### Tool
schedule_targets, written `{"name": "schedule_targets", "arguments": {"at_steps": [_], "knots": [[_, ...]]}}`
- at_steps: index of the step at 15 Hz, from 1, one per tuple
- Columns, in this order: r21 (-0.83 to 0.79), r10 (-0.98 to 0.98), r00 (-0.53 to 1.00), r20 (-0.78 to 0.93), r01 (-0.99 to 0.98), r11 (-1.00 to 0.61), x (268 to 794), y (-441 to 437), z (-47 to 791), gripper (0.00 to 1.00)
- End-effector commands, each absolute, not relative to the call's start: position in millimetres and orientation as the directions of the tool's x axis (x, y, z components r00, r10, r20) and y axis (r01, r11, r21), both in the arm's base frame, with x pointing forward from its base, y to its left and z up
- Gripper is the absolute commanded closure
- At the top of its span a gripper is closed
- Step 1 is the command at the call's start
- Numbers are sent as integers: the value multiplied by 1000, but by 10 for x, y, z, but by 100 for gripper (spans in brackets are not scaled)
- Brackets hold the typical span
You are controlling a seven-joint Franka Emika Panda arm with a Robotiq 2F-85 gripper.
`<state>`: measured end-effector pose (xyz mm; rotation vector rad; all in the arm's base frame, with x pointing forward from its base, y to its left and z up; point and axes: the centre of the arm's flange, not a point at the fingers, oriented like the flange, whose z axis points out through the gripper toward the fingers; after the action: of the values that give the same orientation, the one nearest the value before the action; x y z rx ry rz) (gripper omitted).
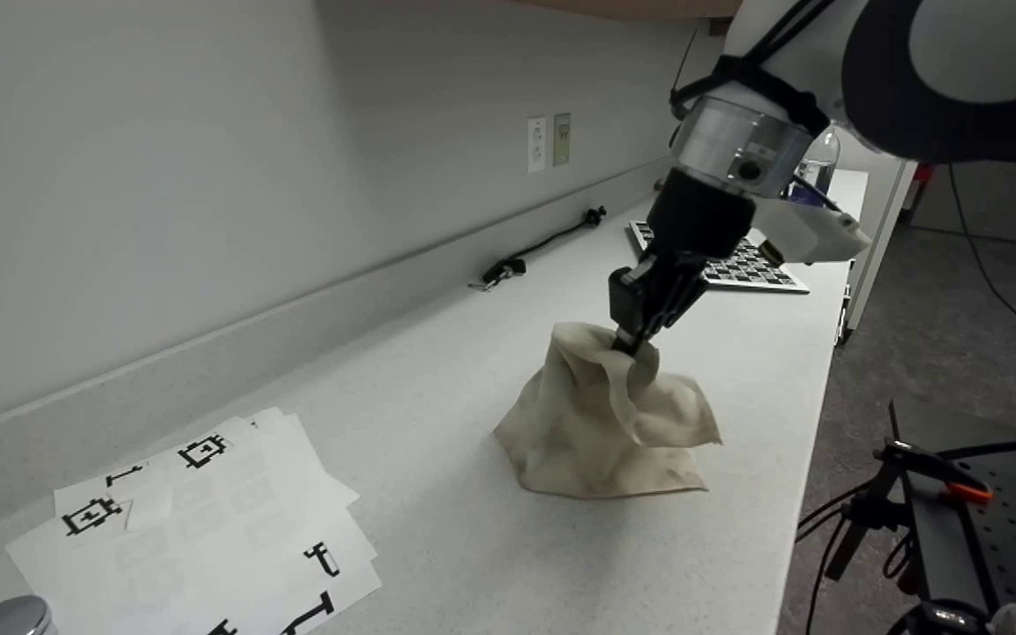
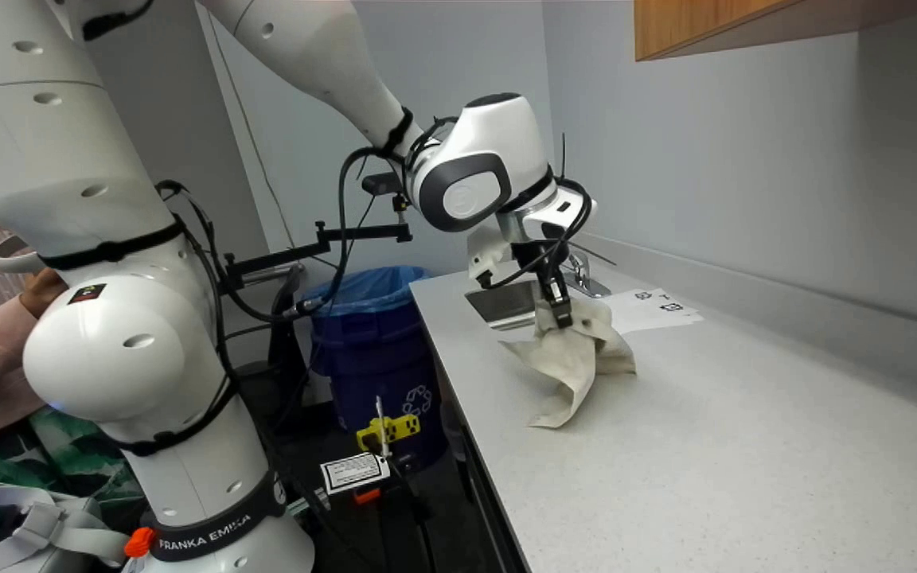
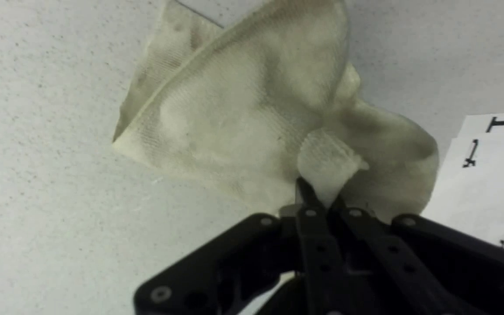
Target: Use the towel to wipe the countertop
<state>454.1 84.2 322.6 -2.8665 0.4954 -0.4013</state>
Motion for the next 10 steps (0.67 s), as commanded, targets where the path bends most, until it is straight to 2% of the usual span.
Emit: {"name": "schedule_targets", "arguments": {"at_steps": [1,4,10], "knots": [[-336,-352,887,297,-248,-909,4564,804,3577,99],[-350,-383,845,374,-254,-902,4647,681,3642,99],[-274,-412,764,496,-313,-910,4769,329,3400,99]]}}
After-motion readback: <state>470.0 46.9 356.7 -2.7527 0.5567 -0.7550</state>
